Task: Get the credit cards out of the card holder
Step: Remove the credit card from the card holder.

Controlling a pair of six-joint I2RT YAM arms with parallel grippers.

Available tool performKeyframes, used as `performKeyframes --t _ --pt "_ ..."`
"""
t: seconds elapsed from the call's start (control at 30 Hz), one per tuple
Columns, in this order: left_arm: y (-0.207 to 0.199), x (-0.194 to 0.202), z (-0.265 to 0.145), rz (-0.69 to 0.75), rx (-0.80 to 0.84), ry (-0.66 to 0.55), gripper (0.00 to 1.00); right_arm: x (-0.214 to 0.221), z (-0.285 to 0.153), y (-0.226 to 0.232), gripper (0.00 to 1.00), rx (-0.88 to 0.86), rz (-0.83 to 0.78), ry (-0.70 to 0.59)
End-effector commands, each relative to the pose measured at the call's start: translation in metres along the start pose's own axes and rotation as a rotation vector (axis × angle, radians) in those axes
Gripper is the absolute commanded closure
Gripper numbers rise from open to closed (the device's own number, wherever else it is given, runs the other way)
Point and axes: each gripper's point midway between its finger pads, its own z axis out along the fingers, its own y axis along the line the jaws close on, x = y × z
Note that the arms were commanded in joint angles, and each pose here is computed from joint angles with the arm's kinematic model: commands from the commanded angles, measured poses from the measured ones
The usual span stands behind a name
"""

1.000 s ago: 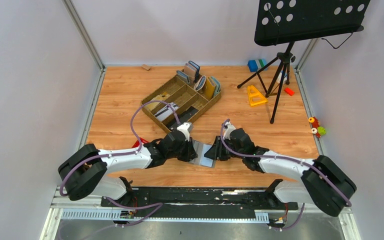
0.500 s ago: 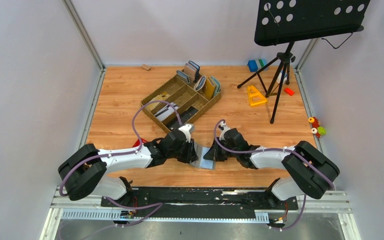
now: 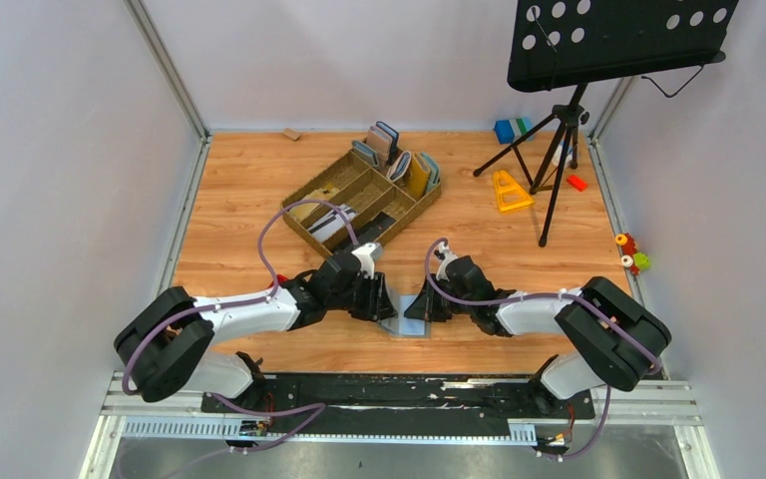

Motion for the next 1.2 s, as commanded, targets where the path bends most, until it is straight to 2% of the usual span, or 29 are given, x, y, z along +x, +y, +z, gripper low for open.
performKeyframes --t 0.0,0.13,0.33,0.4,0.53,0.63,0.73,0.8,1.07,1.17 --pt "-0.012 -0.01 -0.004 0.009 0.074 -0.035 0.54 -0.005 0.004 0.003 1.0 -0.008 -0.028 -0.007" --pt "-0.015 -0.011 -0.003 -0.017 0.114 -0.042 0.46 -0.002 0.006 0.003 1.0 -0.012 -0.034 0.008" --pt "-0.016 -0.011 -0.005 -0.028 0.127 -0.045 0.46 -0.002 0.007 0.002 1.0 -0.01 -0.032 0.008" --pt "-0.014 -0.012 -0.006 -0.035 0.126 -0.049 0.48 -0.002 0.006 0.003 1.0 -0.012 -0.036 0.005" --pt "-0.01 -0.012 -0.008 -0.054 0.128 -0.053 0.59 -0.002 0.005 0.003 1.0 -0.011 -0.036 0.004" --pt "-0.012 -0.013 -0.009 -0.058 0.143 -0.054 0.59 -0.001 0.005 0.002 1.0 -0.011 -0.034 0.006" --pt "-0.016 -0.014 -0.01 -0.061 0.17 -0.06 0.52 -0.001 0.006 0.002 1.0 -0.012 -0.033 0.008" --pt "-0.018 -0.015 -0.011 -0.066 0.185 -0.062 0.51 -0.001 0.006 0.002 1.0 -0.013 -0.032 0.008" --pt "-0.022 -0.018 -0.013 -0.079 0.219 -0.079 0.63 0.0 0.004 0.002 1.0 -0.016 -0.028 0.006" --pt "-0.023 -0.018 -0.013 -0.075 0.227 -0.076 0.62 -0.001 0.004 0.004 1.0 -0.023 -0.032 0.005"
